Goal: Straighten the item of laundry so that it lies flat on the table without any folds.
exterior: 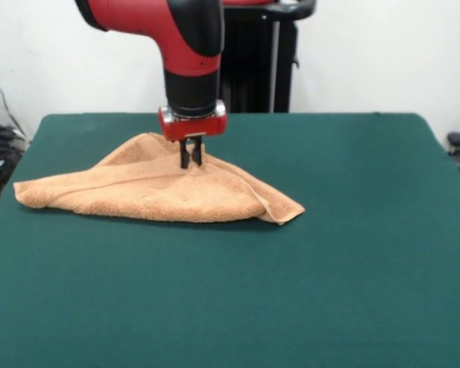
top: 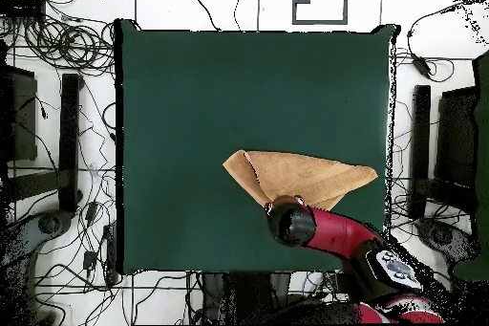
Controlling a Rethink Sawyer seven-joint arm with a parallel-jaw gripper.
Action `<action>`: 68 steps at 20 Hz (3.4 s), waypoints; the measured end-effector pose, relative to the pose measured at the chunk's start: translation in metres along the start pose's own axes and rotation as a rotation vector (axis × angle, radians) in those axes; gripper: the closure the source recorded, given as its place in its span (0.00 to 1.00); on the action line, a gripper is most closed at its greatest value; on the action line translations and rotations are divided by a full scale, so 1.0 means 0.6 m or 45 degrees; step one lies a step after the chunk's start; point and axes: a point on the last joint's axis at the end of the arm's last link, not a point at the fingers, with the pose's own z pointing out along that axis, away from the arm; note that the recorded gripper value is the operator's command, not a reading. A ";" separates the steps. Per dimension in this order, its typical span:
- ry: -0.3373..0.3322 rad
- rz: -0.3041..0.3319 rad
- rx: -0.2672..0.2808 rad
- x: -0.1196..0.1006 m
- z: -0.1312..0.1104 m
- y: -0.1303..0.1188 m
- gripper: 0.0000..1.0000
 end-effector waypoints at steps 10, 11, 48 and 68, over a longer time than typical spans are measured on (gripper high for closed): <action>0.108 -0.021 -0.017 -0.024 -0.013 -0.015 1.00; 0.115 -0.021 -0.019 -0.026 -0.014 -0.017 1.00; 0.142 0.006 0.021 -0.125 -0.129 -0.107 1.00; 0.147 0.004 0.003 -0.124 -0.103 -0.093 0.00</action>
